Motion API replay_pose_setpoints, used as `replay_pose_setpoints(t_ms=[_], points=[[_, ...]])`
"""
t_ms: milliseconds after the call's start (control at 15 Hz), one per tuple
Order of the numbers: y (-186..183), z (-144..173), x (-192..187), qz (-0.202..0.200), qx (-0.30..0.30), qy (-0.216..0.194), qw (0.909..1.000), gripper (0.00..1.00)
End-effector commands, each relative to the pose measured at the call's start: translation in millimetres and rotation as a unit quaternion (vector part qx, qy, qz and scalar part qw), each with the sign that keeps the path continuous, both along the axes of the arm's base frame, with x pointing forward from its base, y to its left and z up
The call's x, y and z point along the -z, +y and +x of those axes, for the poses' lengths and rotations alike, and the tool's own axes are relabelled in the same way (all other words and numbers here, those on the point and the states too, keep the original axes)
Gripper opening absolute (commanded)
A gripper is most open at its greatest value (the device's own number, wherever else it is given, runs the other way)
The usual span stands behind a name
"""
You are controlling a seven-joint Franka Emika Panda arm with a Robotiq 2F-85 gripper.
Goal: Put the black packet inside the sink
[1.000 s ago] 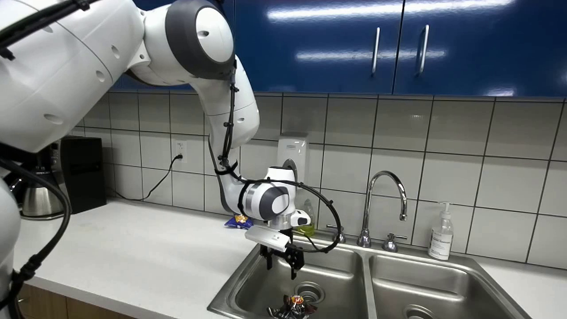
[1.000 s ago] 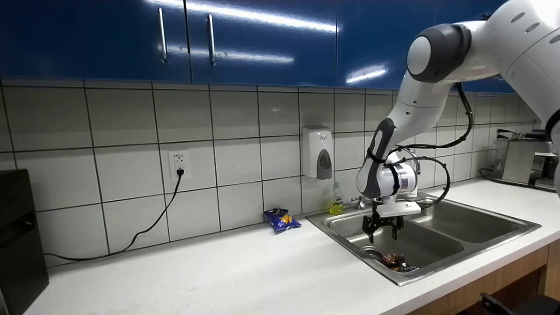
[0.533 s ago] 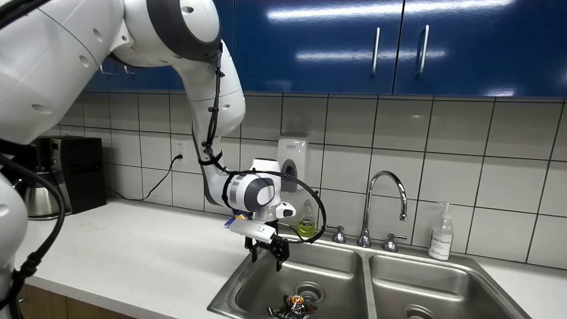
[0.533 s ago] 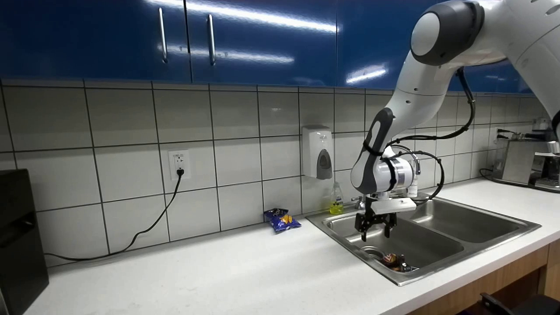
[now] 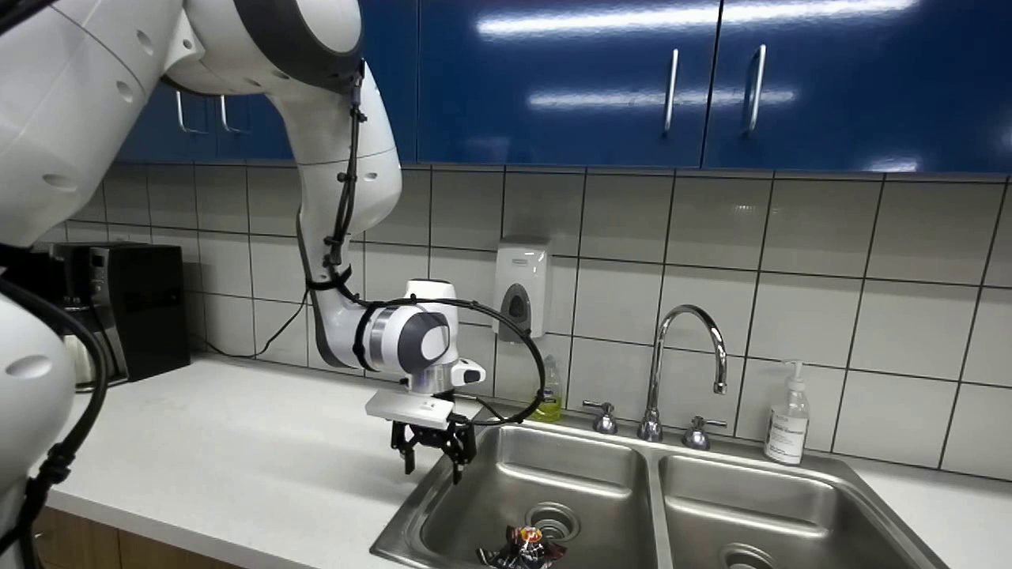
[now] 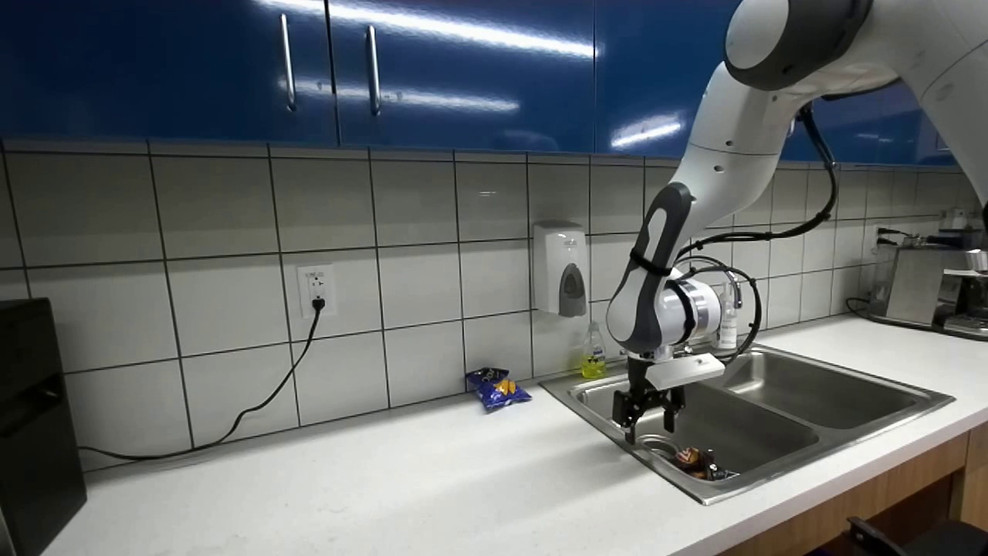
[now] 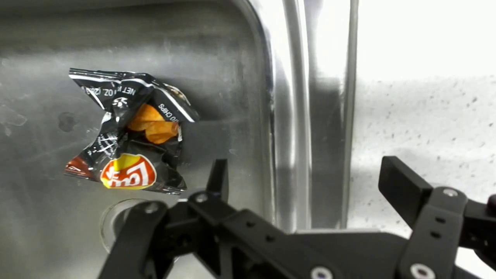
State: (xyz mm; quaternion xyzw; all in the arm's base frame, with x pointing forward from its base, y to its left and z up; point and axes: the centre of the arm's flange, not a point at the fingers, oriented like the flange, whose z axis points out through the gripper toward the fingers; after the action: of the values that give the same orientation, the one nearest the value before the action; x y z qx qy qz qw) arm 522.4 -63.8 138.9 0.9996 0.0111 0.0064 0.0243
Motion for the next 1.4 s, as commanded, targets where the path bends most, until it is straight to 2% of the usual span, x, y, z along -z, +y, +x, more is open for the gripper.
replay_pose_setpoints(t_ms=[0,800,1333], points=[[22.1,-19.3,-11.2,-0.003,-0.038,0.001,0.9993,1.0],[74.9,-49.9,1.8,0.022,-0.053,0.01,0.9983,1.0],[113.7,-73.4,-0.5,0.023,-0.049,-0.023,0.9983,1.0]])
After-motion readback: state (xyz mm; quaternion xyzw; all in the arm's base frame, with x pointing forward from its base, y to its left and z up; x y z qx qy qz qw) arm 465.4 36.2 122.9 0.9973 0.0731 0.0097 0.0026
